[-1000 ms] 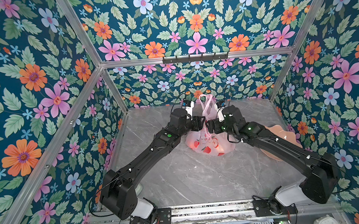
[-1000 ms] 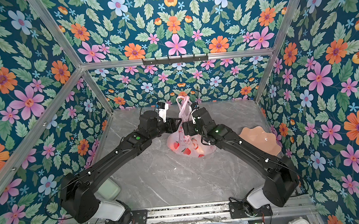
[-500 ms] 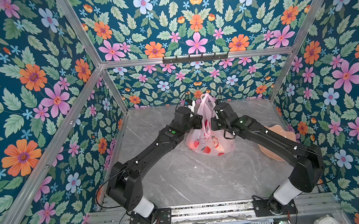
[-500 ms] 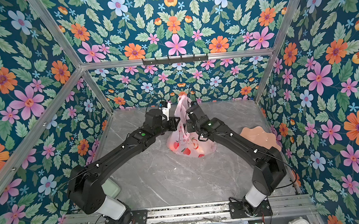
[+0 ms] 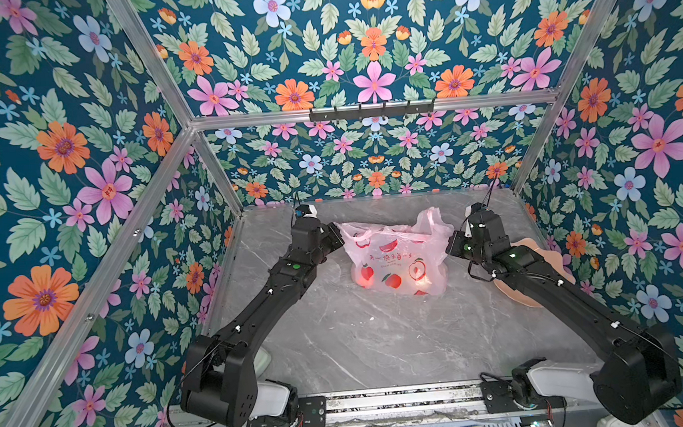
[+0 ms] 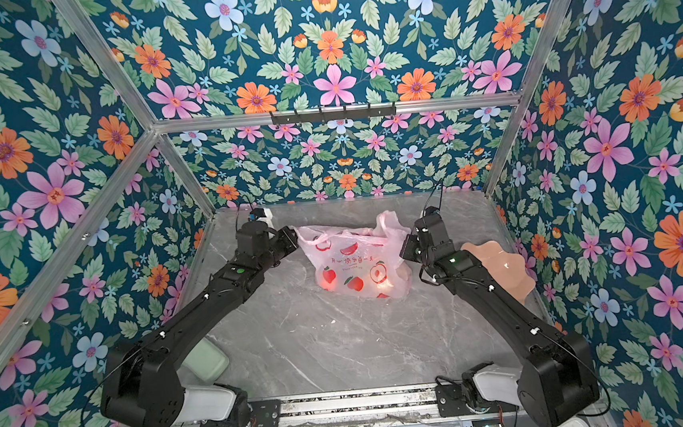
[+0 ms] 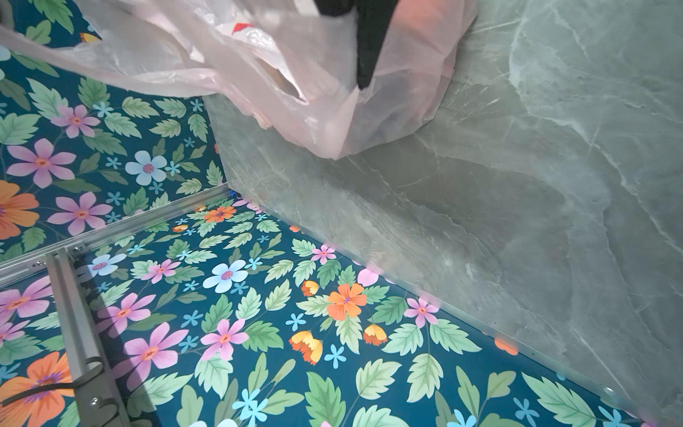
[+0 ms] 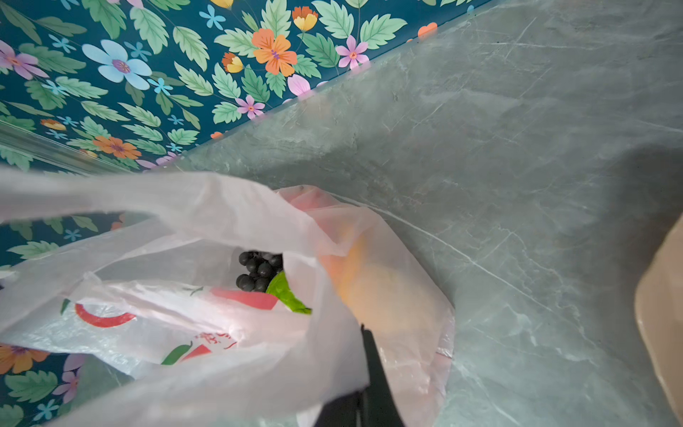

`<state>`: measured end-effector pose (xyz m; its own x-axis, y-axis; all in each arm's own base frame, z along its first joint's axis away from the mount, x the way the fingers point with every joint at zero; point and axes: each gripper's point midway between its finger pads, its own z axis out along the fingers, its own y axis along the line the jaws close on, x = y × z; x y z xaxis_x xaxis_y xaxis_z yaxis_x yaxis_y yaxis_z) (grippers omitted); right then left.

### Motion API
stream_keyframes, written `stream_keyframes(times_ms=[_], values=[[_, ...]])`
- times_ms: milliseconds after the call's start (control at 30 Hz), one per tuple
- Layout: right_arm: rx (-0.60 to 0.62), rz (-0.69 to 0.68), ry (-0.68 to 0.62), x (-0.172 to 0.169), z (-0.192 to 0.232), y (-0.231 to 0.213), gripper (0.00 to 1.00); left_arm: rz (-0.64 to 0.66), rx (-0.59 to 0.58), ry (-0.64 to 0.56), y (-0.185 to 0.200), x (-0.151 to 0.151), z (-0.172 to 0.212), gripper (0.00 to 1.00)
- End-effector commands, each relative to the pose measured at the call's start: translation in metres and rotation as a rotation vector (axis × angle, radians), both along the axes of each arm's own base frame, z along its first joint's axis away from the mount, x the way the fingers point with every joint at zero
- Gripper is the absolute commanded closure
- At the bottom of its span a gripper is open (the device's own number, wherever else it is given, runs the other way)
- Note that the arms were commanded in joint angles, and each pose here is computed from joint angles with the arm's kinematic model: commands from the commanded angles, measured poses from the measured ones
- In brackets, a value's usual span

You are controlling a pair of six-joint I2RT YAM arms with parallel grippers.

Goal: Take the fake fruits out of the plastic bag
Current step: 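Pull the bag handles apart with both grippers to open the mouth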

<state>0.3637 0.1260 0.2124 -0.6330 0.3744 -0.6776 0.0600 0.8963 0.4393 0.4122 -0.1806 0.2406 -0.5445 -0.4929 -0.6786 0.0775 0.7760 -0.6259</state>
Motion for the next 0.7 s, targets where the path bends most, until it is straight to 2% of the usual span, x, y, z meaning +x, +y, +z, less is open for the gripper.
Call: stream_keyframes(times_ms=[0, 100, 167, 267, 367, 500, 600, 667], values=[[0.055, 0.017, -0.031, 0.001, 0.006, 0.007, 1.0, -0.06, 0.047, 0.001, -0.005, -0.005, -0.004, 0.96], [0.068, 0.037, -0.032, 0.0, 0.005, 0.011, 1.0, -0.13, 0.151, 0.005, -0.012, -0.014, -0.004, 0.74], [0.071, 0.048, -0.034, -0.001, 0.005, 0.012, 1.0, -0.166, 0.268, -0.005, -0.013, -0.024, 0.0, 0.57], [0.072, 0.06, -0.041, -0.001, 0.008, 0.014, 1.0, -0.183, 0.452, -0.02, -0.009, -0.04, 0.012, 0.38], [0.071, 0.069, -0.042, -0.002, 0.009, 0.014, 1.0, -0.194, 0.621, -0.014, -0.004, -0.056, 0.024, 0.25], [0.074, 0.078, -0.044, -0.003, 0.012, 0.016, 1.0, -0.223, 0.803, -0.006, -0.004, -0.071, 0.043, 0.14], [0.078, 0.076, -0.053, -0.004, 0.014, 0.015, 1.0, -0.291, 0.947, -0.073, -0.022, -0.079, 0.062, 0.04], [0.081, 0.08, -0.058, -0.005, 0.015, 0.016, 1.0, -0.353, 1.112, -0.14, -0.041, -0.085, 0.069, 0.0]])
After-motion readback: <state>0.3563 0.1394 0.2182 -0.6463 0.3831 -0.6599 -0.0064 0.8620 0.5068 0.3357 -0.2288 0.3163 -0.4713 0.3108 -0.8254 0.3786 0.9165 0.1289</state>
